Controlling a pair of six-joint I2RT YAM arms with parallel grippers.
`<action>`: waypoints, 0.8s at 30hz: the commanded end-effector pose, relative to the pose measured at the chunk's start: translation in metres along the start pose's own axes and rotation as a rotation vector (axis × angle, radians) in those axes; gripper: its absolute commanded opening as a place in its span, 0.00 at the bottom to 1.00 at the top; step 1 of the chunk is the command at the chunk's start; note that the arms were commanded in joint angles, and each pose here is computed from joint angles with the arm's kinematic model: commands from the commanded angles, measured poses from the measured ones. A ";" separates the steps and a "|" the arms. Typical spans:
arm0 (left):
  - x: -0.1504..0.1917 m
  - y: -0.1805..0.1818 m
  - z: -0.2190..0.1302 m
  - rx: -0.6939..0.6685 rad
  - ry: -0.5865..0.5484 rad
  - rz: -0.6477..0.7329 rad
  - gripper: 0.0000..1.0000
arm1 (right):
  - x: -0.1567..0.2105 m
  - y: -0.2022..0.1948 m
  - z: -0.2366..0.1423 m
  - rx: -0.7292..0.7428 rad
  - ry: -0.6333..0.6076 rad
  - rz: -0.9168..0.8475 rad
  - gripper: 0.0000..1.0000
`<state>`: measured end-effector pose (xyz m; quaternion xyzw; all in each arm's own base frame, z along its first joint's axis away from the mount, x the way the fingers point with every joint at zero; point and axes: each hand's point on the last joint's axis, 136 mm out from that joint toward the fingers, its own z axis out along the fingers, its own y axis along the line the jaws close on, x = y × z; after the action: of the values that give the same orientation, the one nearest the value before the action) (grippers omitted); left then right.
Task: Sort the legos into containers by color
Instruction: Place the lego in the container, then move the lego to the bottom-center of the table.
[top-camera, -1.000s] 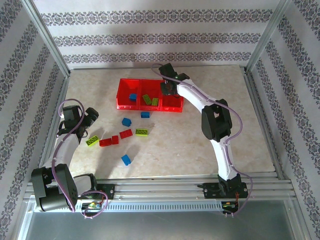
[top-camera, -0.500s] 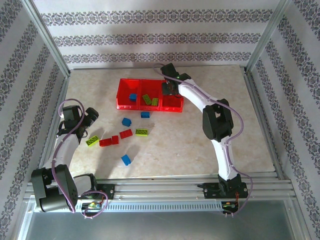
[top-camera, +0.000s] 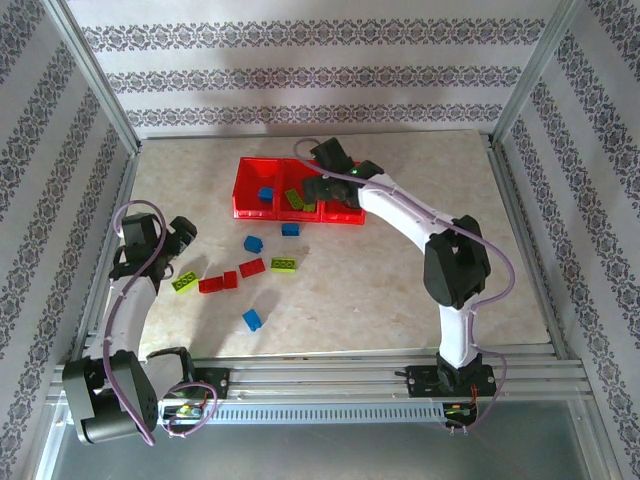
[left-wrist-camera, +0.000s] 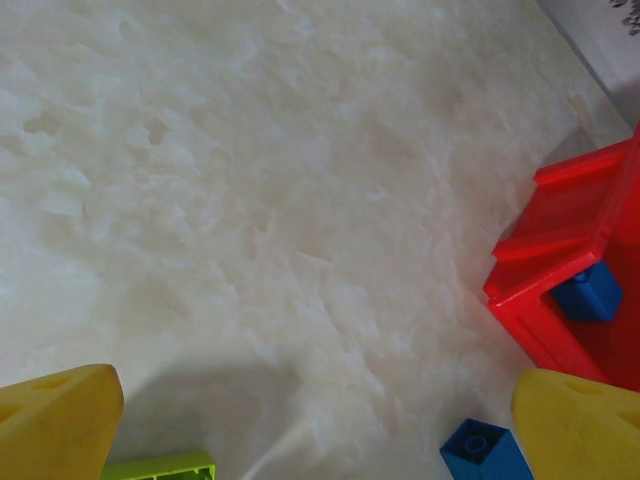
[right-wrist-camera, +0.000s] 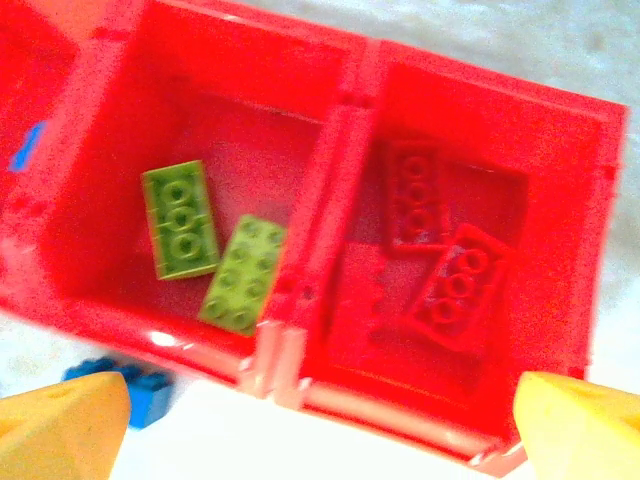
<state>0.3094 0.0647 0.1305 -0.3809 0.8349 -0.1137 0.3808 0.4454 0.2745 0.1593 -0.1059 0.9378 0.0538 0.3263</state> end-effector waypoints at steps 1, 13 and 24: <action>0.016 0.008 -0.007 -0.020 0.047 -0.020 1.00 | 0.010 0.023 -0.009 -0.007 -0.008 -0.072 0.98; 0.031 0.025 -0.017 -0.065 0.032 -0.051 1.00 | 0.065 0.131 0.004 -0.068 0.106 -0.234 0.98; 0.039 0.033 -0.015 -0.085 0.051 -0.047 1.00 | 0.092 0.169 0.018 -0.118 0.167 -0.312 0.98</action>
<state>0.2734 0.0584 0.1128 -0.4060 0.8355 -0.1046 0.3551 0.3500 0.4203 0.0965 -0.2658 0.9288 0.0512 0.2531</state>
